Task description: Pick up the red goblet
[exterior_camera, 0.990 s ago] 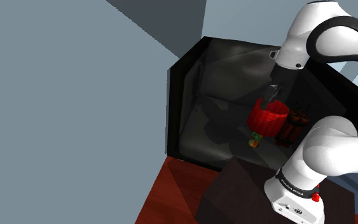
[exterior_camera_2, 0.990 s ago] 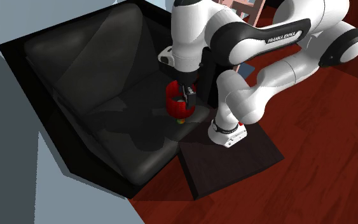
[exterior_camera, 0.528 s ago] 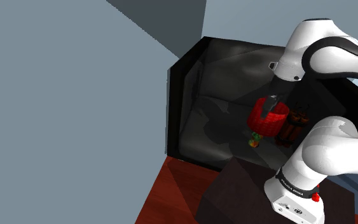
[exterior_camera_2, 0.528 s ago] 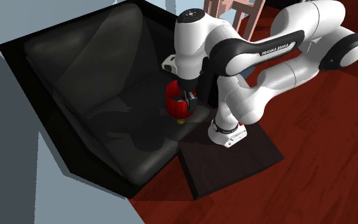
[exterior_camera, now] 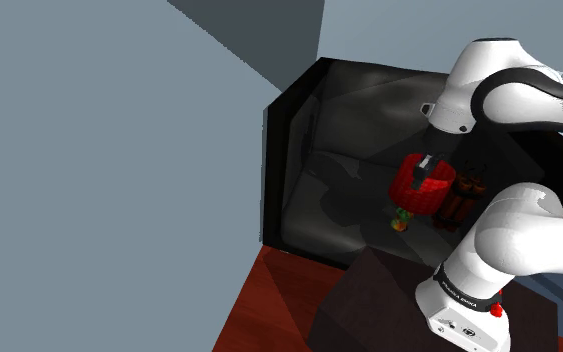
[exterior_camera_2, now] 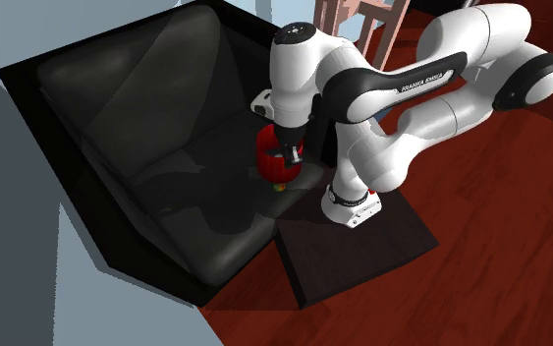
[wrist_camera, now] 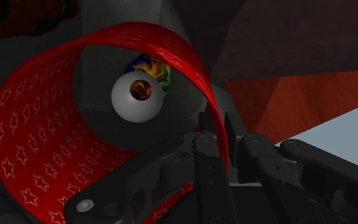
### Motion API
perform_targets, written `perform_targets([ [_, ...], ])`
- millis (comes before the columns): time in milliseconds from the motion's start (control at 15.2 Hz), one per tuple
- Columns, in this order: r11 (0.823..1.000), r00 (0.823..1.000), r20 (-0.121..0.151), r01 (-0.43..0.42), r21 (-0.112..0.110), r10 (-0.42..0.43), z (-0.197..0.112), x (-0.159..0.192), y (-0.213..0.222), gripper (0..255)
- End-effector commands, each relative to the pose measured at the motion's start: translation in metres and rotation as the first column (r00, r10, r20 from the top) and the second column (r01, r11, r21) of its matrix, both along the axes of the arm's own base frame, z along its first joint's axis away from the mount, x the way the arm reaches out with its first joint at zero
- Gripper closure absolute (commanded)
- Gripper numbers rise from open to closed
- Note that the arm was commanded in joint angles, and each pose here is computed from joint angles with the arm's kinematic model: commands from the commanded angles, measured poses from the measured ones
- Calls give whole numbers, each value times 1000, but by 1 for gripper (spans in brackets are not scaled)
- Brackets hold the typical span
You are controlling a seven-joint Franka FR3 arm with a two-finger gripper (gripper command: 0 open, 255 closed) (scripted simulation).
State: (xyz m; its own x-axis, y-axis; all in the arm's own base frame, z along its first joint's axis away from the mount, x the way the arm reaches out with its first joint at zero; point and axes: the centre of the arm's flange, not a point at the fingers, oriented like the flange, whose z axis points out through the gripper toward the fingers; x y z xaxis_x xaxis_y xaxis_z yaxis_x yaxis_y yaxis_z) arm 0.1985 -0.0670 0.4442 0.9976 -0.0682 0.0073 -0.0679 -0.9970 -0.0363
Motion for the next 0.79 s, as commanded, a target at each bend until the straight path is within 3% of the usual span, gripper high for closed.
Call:
perform_targets([
  [0,1000,1000,0,0,0,0,0,0,0,255],
  [264,1000,1000,0,0,0,0,0,0,0,255],
  [726,1000,1000,0,0,0,0,37,0,0,255],
])
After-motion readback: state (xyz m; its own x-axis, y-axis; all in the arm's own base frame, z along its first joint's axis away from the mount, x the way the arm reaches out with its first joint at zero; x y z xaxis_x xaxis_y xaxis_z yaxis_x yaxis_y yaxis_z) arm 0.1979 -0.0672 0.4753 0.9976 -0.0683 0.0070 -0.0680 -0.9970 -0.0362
